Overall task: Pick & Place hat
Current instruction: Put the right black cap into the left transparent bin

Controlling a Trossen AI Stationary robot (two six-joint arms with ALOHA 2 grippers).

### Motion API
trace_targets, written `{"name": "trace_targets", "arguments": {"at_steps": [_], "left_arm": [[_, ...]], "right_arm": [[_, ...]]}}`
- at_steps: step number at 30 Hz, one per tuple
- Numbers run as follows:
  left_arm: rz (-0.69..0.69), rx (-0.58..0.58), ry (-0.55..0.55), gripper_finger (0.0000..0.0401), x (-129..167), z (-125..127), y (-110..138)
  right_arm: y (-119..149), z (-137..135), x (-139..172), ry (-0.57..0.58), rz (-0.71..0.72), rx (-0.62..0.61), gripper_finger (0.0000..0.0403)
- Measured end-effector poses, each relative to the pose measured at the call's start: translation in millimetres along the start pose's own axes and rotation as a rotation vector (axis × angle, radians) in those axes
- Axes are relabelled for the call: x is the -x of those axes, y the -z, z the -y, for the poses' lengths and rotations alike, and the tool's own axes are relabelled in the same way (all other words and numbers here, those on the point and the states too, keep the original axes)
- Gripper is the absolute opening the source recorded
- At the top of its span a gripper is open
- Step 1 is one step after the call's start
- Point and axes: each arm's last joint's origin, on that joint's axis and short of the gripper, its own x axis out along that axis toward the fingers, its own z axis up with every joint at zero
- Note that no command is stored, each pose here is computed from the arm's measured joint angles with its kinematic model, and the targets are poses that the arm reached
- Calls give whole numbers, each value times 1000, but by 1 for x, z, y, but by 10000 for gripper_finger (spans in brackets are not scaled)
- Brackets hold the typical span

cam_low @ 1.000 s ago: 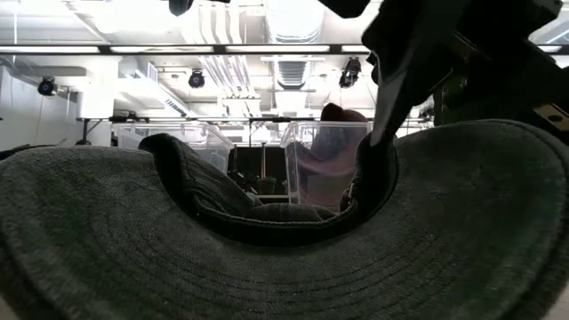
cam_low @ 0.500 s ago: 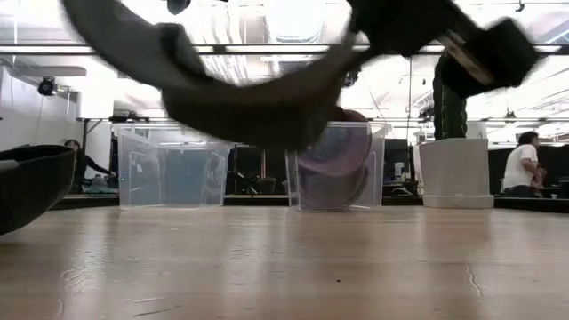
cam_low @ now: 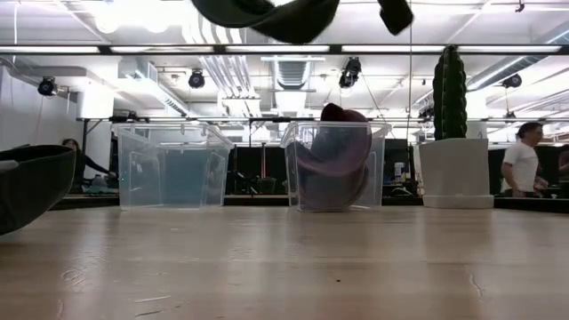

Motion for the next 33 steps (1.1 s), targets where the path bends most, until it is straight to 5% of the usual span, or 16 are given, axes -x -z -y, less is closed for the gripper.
{"name": "trace_targets", "arguments": {"at_steps": [12, 19, 33], "left_arm": [[81, -43, 56, 67, 49, 10, -2], [93, -79, 93, 67, 54, 13, -3], [90, -160, 156, 67, 19, 16, -6]], "right_arm": [[-95, -54, -12, -7, 292, 245, 13], [-148, -89, 1, -60, 406, 361, 13], [-160, -142, -21, -138, 467, 484, 13]]}}
